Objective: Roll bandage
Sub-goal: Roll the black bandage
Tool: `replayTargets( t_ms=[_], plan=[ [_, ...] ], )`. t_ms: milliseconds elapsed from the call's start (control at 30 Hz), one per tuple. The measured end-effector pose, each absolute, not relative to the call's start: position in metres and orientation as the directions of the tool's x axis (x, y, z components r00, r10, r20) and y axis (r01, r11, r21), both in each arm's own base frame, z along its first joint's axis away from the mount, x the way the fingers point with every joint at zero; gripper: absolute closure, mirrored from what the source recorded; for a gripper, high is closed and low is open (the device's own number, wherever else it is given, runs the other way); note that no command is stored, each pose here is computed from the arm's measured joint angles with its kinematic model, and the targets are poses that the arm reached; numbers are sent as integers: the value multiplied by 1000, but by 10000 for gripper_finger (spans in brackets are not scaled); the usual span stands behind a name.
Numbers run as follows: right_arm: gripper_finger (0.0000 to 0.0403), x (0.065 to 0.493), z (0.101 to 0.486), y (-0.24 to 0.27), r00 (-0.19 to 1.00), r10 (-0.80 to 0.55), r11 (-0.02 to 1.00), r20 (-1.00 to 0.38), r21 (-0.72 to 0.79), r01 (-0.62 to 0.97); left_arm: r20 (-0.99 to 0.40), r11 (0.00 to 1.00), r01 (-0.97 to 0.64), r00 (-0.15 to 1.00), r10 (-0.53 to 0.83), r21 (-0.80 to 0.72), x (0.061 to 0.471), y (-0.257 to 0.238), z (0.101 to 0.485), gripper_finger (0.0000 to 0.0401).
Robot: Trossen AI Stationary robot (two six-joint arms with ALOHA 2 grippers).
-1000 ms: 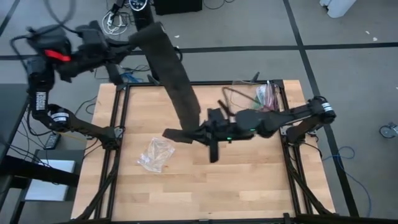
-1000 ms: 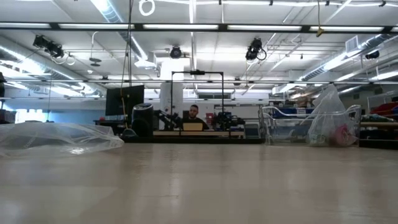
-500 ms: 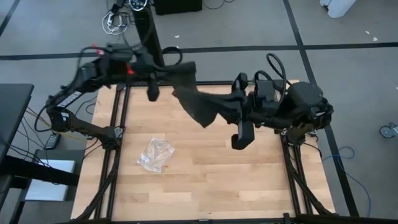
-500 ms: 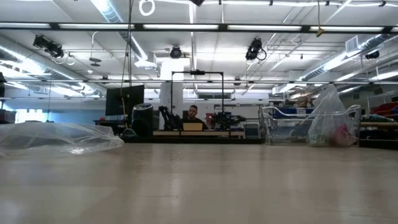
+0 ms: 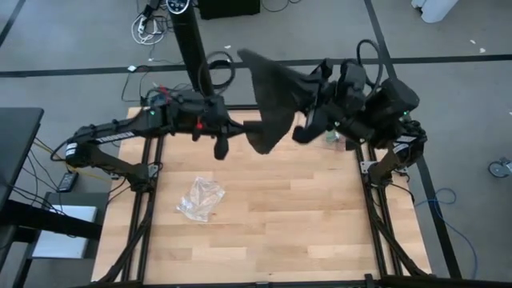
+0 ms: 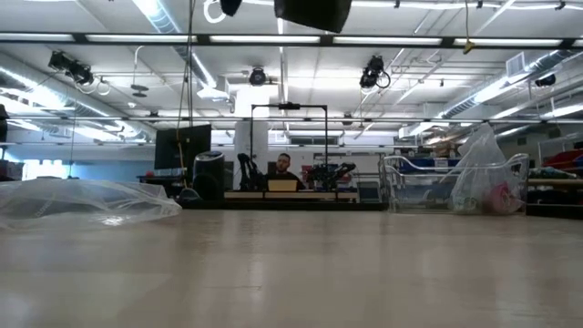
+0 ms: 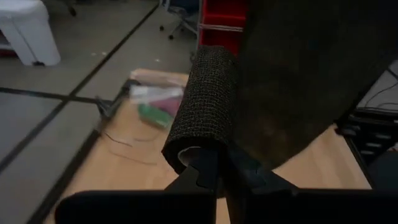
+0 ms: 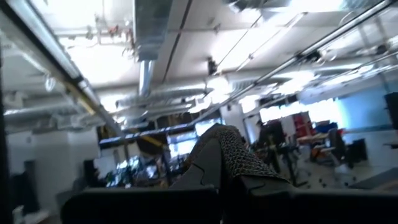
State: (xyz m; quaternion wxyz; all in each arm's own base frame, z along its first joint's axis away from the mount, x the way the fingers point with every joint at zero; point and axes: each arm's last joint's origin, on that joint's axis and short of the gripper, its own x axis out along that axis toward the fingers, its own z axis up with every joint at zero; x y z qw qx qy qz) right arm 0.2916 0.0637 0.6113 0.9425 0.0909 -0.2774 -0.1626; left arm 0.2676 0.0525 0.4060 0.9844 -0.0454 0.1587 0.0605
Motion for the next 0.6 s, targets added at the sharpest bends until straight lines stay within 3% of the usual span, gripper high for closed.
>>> replayTargets(
  t_ms=[400,600],
  plan=[
    [403,298,611,35,749,-434,899,501,297,322,-328,950,-206,937,123,-233,293,49,337,389],
    [403,299,611,18,717,-491,871,496,308,384,-396,956,-161,917,52,-247,314,38,312,389]
  ],
)
